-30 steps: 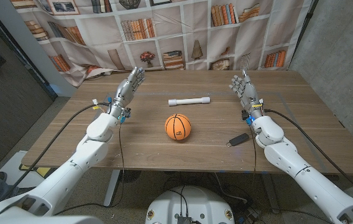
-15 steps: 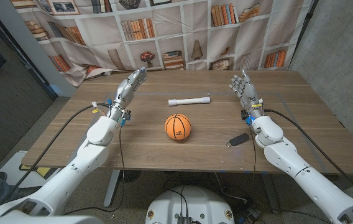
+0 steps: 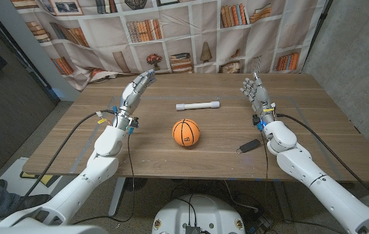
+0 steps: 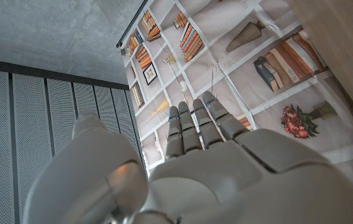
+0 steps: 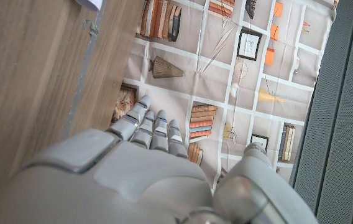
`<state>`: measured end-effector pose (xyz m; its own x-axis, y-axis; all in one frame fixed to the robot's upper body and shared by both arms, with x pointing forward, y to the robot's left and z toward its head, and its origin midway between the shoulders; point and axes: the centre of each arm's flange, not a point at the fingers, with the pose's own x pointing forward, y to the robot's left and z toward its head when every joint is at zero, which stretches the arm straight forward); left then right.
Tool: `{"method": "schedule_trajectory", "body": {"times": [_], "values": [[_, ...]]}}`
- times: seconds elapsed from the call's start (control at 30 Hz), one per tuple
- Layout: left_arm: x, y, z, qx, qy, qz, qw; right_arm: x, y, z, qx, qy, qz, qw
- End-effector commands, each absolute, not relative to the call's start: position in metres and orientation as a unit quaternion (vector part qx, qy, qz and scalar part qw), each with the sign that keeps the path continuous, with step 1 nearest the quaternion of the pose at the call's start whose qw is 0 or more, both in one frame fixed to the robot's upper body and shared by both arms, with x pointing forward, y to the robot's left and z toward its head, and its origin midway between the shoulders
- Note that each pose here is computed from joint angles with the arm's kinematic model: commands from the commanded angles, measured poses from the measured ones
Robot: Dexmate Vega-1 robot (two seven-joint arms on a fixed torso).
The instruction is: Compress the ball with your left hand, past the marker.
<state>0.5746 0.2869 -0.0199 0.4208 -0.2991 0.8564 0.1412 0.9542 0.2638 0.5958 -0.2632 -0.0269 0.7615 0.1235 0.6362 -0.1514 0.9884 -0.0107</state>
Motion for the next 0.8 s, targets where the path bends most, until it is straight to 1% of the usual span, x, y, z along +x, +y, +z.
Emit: {"method": "schedule_trajectory", "body": {"times": [0.03, 0.47, 0.8], "values": [[0.563, 0.278, -0.024, 0.104, -0.546, -0.131, 0.821, 0.591, -0.264, -0.027, 0.015, -0.338, 0.071, 0.938], [0.546, 0.272, -0.021, 0.213, -0.549, -0.101, 0.802, 0.593, -0.259, -0.024, 0.019, -0.343, 0.076, 0.936], [0.544, 0.256, -0.018, 0.275, -0.549, -0.102, 0.783, 0.595, -0.259, -0.022, 0.018, -0.342, 0.080, 0.936]]}}
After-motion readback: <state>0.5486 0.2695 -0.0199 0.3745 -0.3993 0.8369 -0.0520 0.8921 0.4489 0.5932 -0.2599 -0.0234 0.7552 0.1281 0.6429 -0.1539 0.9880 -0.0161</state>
